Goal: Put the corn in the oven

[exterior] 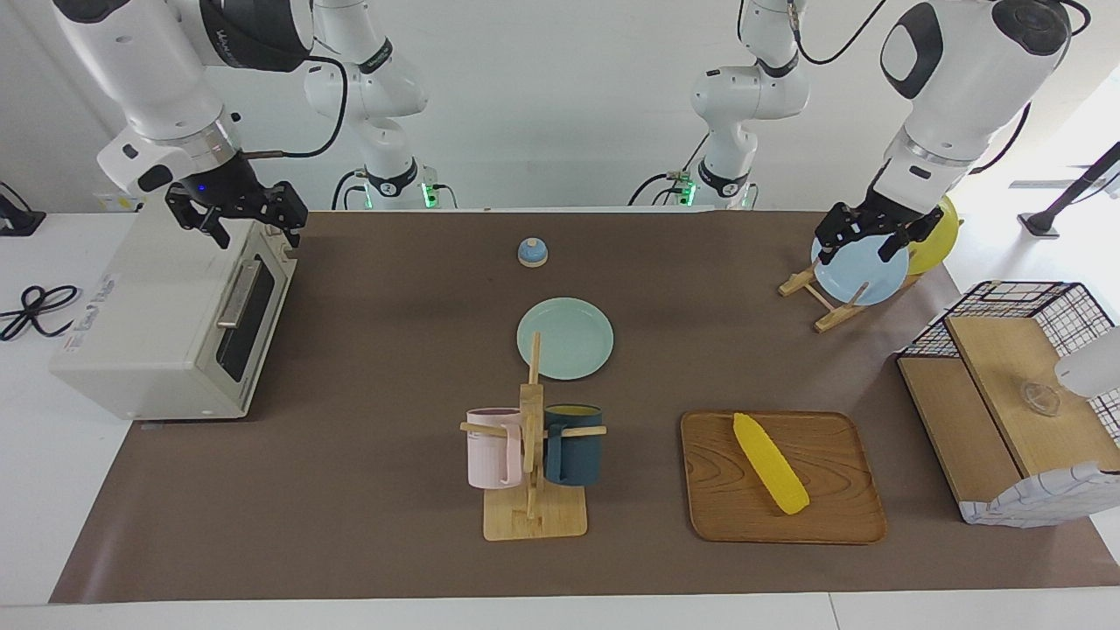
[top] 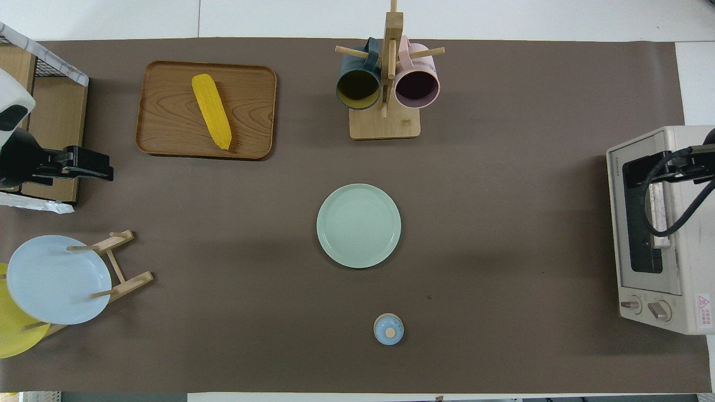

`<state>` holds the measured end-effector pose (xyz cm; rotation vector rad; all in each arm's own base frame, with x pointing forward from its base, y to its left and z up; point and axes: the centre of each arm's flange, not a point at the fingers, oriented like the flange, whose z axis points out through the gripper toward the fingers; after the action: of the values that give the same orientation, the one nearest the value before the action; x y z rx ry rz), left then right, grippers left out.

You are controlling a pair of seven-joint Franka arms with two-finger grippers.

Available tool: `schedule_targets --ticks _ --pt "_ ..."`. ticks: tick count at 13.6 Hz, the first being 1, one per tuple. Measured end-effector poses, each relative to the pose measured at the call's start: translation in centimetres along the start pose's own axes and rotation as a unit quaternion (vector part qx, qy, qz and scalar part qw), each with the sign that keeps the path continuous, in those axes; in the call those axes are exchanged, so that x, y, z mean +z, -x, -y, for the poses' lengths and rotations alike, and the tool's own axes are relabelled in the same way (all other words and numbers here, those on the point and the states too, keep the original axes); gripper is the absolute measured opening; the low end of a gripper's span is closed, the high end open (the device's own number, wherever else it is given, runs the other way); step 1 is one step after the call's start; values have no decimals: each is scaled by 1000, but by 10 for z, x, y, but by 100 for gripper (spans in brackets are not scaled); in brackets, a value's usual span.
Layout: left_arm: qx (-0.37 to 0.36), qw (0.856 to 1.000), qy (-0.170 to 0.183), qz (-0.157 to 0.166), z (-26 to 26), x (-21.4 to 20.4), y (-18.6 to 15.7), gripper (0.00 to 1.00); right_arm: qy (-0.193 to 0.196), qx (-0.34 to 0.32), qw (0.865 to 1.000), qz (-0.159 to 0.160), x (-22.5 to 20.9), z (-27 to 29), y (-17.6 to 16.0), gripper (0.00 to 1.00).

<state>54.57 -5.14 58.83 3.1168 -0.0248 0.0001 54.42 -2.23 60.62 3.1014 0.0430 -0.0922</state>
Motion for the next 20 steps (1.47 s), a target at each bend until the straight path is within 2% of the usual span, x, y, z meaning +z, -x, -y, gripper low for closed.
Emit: schedule_targets --ticks 2,4,7,12,16,20 --pt "0 1000 0 0 0 0 0 100 0 0 1000 -8 -1 0 -2 100" --pt "0 1000 0 0 0 0 0 100 3 1 999 -48 3 -5 -11 95" --pt "0 1000 0 0 0 0 0 100 3 -19 999 -44 27 -30 -5 56" --pt "0 1000 0 0 0 0 0 100 -1 -9 1000 -24 47 -52 17 3" --pt "0 1000 0 0 0 0 0 100 -5 20 1000 -10 63 -66 30 1" --pt "0 1000 0 1 0 0 0 100 -5 42 999 -14 85 -66 29 1"
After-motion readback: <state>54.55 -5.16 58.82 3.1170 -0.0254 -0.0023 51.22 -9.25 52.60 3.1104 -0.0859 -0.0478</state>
